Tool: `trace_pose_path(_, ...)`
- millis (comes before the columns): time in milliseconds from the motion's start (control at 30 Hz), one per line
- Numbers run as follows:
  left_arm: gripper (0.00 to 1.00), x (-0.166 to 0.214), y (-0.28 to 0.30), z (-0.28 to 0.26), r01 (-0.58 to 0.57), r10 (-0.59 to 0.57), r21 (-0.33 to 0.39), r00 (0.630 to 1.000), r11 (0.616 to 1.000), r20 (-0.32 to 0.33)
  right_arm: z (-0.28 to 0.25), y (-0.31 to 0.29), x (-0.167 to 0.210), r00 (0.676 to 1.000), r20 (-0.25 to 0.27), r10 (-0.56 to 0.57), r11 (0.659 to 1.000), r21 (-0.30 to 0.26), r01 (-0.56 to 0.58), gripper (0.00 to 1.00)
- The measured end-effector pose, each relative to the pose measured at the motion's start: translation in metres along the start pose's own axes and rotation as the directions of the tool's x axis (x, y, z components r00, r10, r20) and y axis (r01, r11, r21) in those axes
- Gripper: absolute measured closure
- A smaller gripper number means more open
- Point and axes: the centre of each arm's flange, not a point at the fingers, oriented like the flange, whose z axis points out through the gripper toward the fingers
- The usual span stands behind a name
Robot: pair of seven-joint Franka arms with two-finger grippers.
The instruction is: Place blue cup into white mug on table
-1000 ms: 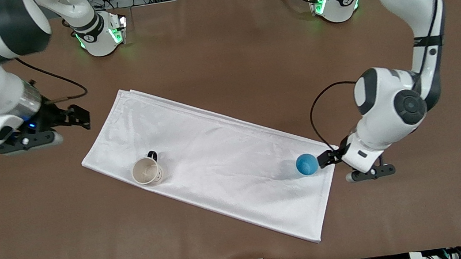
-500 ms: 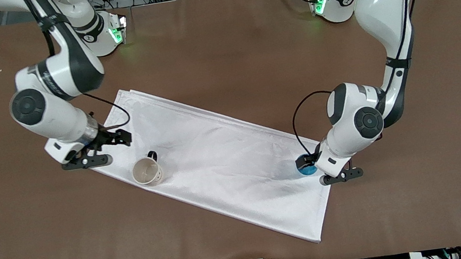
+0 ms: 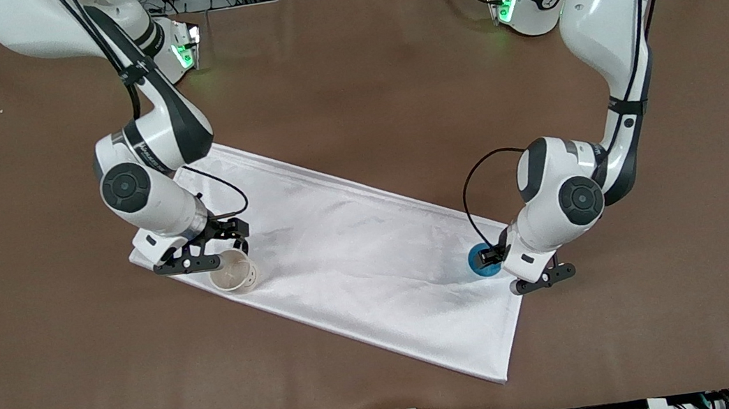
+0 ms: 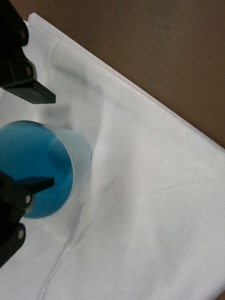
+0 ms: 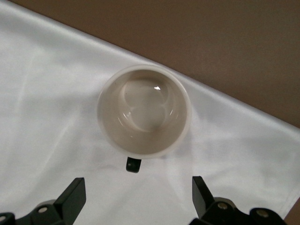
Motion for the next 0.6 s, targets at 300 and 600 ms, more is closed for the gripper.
trace_pose_path(300, 0.73, 0.002, -0.003, 0.002, 0.004, -0.004, 0.013, 1.000, 1.000, -0.006, 0.031, -0.006, 0.001, 1.000, 0.003, -0.012, 1.000, -0.009, 0.012, 0.00)
trace_pose_path(600, 0.96, 0.008, 0.000, -0.016, -0.021, 0.022, 0.026, 0.999, 0.999, -0.038, 0.046, -0.011, 0.000, 1.000, -0.003, -0.013, 1.000, -0.026, 0.013, 0.00)
